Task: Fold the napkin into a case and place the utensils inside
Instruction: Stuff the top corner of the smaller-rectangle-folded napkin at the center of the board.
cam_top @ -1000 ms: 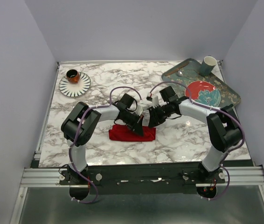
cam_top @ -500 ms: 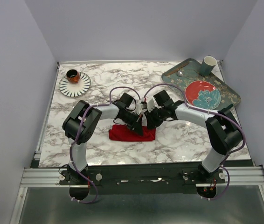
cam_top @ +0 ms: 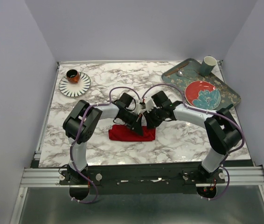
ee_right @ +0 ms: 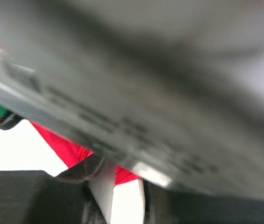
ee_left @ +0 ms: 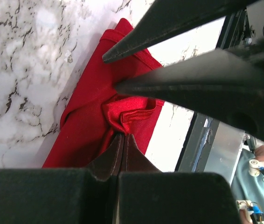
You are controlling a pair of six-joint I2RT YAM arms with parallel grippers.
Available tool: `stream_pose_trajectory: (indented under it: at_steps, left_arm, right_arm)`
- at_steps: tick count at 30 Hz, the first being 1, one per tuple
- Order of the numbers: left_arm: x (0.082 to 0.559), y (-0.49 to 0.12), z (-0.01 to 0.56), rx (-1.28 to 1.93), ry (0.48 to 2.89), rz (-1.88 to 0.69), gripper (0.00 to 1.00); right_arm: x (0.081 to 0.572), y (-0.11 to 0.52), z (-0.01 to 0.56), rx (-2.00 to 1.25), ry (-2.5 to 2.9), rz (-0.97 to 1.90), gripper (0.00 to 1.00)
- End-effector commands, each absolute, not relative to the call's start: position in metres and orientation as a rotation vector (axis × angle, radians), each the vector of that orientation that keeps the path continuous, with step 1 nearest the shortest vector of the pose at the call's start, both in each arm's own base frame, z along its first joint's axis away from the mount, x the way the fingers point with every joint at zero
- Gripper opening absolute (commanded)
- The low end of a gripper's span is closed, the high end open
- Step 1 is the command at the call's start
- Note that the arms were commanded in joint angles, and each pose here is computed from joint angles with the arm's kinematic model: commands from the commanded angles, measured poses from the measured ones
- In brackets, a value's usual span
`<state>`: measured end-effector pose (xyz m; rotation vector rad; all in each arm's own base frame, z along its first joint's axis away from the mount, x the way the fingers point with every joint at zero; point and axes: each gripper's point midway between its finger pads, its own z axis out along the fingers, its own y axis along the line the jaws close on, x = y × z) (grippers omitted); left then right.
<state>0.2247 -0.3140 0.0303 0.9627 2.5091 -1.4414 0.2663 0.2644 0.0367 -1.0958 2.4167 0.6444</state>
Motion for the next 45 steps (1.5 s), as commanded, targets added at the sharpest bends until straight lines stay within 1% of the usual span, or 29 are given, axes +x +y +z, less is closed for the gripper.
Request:
stream_pose_trajectory:
  at_steps: [1, 5, 6, 18, 22, 29, 36, 45]
  left_arm:
    - [0.229, -0.304, 0.006, 0.947, 2.587, -1.342, 0.0]
    - [0.229, -0.304, 0.007, 0.942, 2.588, -1.347, 0.0]
    - [0.229, -0.304, 0.007, 0.942, 2.59, -1.346, 0.0]
    - [0.229, -0.304, 0.003, 0.938, 2.595, -1.344, 0.0]
    - [0.23, -0.304, 0.003, 0.935, 2.598, -1.346, 0.0]
    - [0.231, -0.304, 0.0, 0.921, 2.612, -1.35, 0.0]
    - [0.231, -0.302, -0.001, 0.911, 2.619, -1.353, 0.0]
    - [0.232, -0.301, -0.001, 0.902, 2.618, -1.359, 0.0]
  right_arm:
    - [0.266, 0.261, 0.027, -1.134, 2.447, 0.565, 0.27]
    - [0.263, 0.259, 0.029, -1.126, 2.446, 0.567, 0.26]
    - [0.262, 0.259, 0.03, -1.12, 2.446, 0.57, 0.28]
    - [0.27, 0.255, 0.068, -1.023, 2.332, 0.542, 0.34]
    - [0.265, 0.256, 0.063, -1.084, 2.31, 0.562, 0.34]
    - [0.26, 0.258, 0.055, -1.198, 2.248, 0.505, 0.33]
    - [0.26, 0.262, 0.049, -1.232, 2.237, 0.48, 0.32]
    - [0.256, 0.263, 0.035, -1.287, 2.281, 0.421, 0.29]
